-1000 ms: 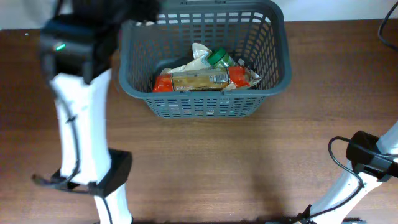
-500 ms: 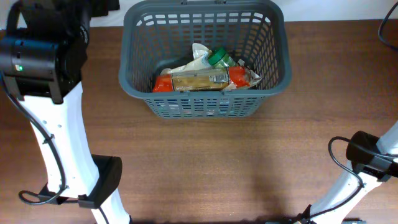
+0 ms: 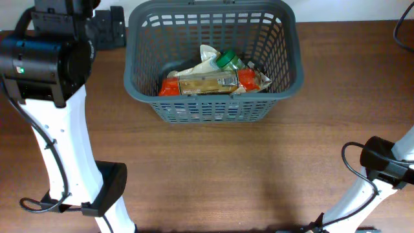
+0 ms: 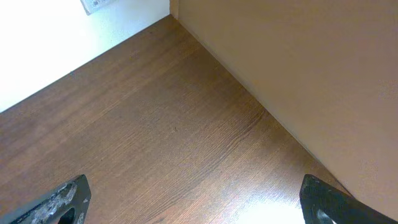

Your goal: Pack container

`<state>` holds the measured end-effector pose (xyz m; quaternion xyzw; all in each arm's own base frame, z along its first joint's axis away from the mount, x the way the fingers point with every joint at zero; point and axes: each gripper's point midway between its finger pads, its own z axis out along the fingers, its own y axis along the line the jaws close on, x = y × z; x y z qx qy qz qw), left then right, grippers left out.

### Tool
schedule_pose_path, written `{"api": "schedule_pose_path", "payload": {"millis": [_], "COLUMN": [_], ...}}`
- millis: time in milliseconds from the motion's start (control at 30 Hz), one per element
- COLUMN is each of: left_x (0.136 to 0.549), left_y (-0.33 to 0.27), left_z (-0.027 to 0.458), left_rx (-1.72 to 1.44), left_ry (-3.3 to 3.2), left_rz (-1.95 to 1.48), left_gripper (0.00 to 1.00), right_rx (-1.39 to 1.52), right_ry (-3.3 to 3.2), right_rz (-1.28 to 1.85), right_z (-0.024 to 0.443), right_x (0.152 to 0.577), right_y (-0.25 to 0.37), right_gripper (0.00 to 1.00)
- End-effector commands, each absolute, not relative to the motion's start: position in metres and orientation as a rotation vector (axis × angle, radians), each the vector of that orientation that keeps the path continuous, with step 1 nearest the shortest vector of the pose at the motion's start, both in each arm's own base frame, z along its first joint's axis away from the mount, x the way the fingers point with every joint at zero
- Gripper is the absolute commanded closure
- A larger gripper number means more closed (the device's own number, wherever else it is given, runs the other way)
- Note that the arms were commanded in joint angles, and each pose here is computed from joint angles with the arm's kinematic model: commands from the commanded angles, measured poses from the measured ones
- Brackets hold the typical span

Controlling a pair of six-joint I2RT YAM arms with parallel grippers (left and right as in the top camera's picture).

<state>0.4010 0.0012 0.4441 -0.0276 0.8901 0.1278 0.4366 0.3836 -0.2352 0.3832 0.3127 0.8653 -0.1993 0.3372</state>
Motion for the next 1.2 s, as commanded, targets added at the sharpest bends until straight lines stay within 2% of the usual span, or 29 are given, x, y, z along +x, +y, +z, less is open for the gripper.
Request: {"api": "schedule_pose_path", "payload": {"millis": [0,200,533,767,967,1167], "left_x": [0.396,0.374,0.284,0.239,0.224,0.224], "left_y": [0.009,0.008,0.009,0.016,0.024,0.019], "left_z": [0.445,0.467,0.546,0.569,0.544,0.473], "left_rx": [-0.054,-0.054,-0.068,-0.091,-0.122,-0.098], "left_ry": [2.221,2.163,1.910,1.789,1.729,1.731], "left_rz": [0.388,0.333,0.189,0.164,0.166,0.117], "left_gripper": [0.01,0.01,0.01,0.01,0.01,0.01], "right_rx": [0.833,0.833,0.833,0.833,0.834,0.833], "right_ry": [2.255,2.255,2.255,2.255,2.255,2.255], "right_rz": [-0.508,-0.508,-0.508,-0.508,-0.507,-0.508], "right_z": [0.381,0.381,0.381,0.381,0.381,0.381], "right_x": [0.384,0.384,0.384,0.384,0.384,0.384], "right_y": [-0.236,-0.236,-0.236,-0.236,-0.236,-0.236], "right_gripper": [0.01,0.01,0.01,0.01,0.01,0.01]}}
